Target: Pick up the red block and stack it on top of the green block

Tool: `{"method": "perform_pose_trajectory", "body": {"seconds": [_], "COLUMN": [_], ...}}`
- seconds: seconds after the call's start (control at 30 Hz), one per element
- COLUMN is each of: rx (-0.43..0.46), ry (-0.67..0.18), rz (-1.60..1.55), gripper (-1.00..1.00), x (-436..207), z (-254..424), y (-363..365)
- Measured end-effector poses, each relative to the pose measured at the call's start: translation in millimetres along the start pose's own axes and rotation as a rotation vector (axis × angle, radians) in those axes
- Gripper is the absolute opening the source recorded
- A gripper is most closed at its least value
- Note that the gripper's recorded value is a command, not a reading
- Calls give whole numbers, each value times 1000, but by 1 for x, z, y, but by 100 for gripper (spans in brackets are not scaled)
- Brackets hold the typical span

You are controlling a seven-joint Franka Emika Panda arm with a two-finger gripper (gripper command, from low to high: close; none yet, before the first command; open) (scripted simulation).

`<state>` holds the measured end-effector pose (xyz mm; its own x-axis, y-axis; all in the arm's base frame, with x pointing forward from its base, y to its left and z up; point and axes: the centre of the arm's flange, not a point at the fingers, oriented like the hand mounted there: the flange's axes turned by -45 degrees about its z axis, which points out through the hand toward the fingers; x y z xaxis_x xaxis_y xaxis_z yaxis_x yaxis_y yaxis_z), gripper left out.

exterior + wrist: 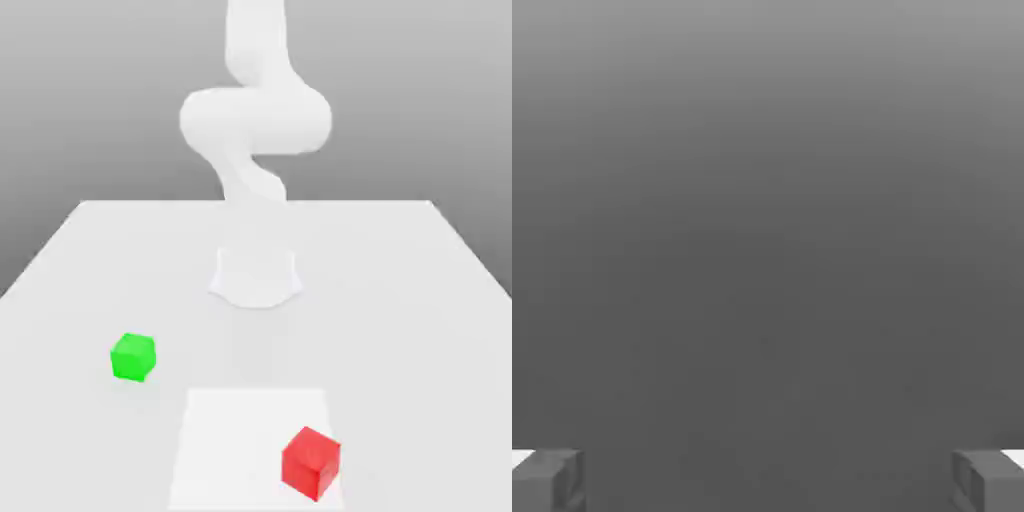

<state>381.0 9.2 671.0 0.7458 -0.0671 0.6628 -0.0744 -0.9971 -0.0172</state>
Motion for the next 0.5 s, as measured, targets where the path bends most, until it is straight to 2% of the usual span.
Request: {"method": "perform_pose_trajectory", "body": {"seconds": [0.23,0.5], "rx": [-97,-175], "ry": [-203,-423], "rz": [146,313], "gripper": [0,0], "x": [-31,-113], "z": [146,284], "y": [-19,-30]}}
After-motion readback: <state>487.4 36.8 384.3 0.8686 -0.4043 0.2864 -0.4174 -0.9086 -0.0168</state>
